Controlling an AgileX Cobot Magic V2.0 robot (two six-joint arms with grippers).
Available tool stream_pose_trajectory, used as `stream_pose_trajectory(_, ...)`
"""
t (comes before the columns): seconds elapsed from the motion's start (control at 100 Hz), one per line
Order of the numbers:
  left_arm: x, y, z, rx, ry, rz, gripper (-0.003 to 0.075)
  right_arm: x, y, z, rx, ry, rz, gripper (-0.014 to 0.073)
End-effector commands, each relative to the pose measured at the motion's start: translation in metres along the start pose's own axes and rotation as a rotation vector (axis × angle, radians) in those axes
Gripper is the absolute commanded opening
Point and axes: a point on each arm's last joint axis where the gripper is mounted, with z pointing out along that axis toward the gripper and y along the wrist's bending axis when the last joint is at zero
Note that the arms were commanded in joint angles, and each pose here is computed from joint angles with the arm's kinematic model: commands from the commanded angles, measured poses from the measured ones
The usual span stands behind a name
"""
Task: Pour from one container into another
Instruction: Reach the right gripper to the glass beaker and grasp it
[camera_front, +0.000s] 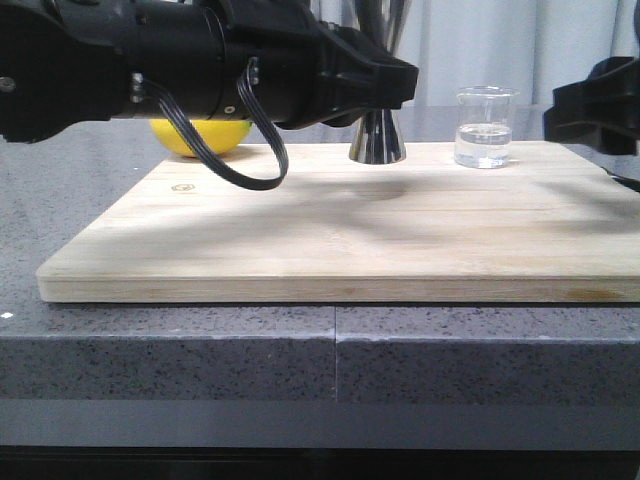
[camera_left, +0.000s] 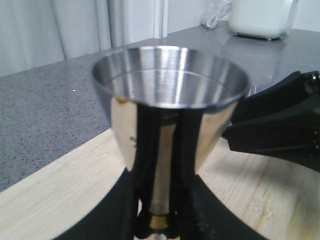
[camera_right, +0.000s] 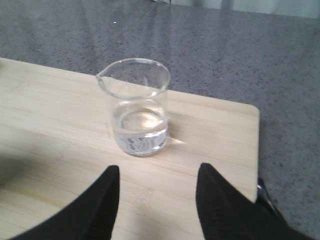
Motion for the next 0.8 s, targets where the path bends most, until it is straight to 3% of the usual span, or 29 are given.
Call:
stream_pose_trajectory(0.0, -0.035, -0.007, -0.006, 0.034, -0.153, -0.006, -0.0021, -0.020, 0.004, 0.003, -0.037, -0.155, -0.028, 0.0348)
stream_pose_trajectory(0.14, -0.035, -0.007, -0.006, 0.038, -0.151, -0.003, -0.0021, -0.017, 0.005, 0.008, -0.051, -0.178, -0.030, 0.0413)
stream_pose_trajectory(0.48, -0.034, -0.008, -0.006, 0.049, -0.145, 0.008, -0.0021, -0.015, 0.008, 0.019, -0.091, -0.276, -0.031, 0.0413)
stream_pose_trajectory(0.79, -0.034, -0.008, -0.006, 0.051, -0.144, 0.008, -0.0021, 0.001, 0.009, 0.036, -0.112, -0.274, -0.018, 0.0413)
